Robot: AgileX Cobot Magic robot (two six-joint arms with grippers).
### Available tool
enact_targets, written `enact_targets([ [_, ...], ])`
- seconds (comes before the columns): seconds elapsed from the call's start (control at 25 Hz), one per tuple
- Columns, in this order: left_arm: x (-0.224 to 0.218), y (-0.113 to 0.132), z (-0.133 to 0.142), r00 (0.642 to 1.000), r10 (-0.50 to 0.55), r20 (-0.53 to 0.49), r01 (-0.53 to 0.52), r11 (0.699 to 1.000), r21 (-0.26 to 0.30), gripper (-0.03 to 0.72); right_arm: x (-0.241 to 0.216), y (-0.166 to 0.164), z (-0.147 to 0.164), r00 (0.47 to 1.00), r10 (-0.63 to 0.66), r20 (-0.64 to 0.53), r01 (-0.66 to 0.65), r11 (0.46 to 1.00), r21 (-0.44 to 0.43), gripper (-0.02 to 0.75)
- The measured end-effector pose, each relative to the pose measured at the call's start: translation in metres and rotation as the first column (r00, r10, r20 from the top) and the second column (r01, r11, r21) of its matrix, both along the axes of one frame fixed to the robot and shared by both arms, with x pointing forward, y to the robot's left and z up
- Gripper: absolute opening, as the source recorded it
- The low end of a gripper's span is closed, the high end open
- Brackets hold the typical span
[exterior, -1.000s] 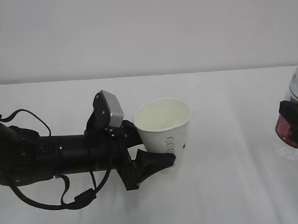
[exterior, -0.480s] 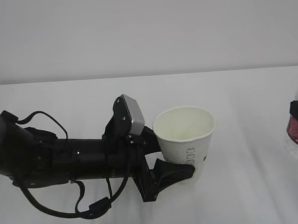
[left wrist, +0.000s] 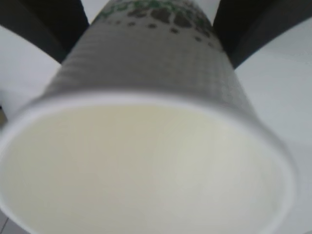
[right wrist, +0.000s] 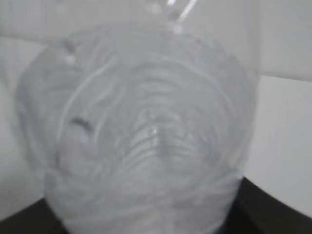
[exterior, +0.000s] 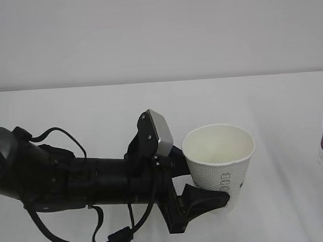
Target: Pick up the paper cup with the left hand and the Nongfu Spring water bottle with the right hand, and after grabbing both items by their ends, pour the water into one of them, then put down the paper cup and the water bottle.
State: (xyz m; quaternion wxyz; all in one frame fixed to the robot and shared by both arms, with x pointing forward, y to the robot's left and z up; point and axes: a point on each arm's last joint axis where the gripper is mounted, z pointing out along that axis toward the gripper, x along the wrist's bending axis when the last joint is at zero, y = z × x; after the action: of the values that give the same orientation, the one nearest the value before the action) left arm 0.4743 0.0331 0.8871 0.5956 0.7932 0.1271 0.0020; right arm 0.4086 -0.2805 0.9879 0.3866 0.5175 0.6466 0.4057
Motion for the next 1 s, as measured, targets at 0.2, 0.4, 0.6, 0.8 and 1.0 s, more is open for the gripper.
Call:
enact_targets([
  [0.2, -0.005, -0.005, 0.0, 1.0, -0.018, -0.005, 0.018, 1.0, -0.001, 0.535, -0.001, 0.0, -0.002, 1.0, 0.004, -0.025, -0.004, 1.0, -0.016, 0.428],
  [0.4, -0.013, -0.011, 0.0, 0.999, -0.035, -0.008, 0.035, 0.999, -0.006, 0.535, -0.002, 0.0, -0.004, 0.999, 0.018, -0.039, -0.02, 0.999, -0.045, 0.428],
  [0.6, -0.009, -0.015, 0.006, 1.0, -0.016, -0.007, 0.016, 0.999, -0.049, 0.54, -0.002, 0.001, -0.004, 0.998, 0.041, -0.038, -0.043, 0.996, -0.078, 0.427],
  [0.8, 0.0, -0.022, 0.014, 1.0, -0.009, 0.006, 0.009, 0.998, -0.07, 0.536, -0.002, 0.001, -0.004, 0.998, 0.051, -0.036, -0.055, 0.994, -0.097, 0.427],
  [1.0, 0.004, -0.026, 0.017, 0.999, -0.024, 0.023, 0.025, 0.999, -0.047, 0.535, -0.002, 0.001, -0.004, 0.997, 0.073, -0.032, -0.077, 0.986, -0.147, 0.427],
])
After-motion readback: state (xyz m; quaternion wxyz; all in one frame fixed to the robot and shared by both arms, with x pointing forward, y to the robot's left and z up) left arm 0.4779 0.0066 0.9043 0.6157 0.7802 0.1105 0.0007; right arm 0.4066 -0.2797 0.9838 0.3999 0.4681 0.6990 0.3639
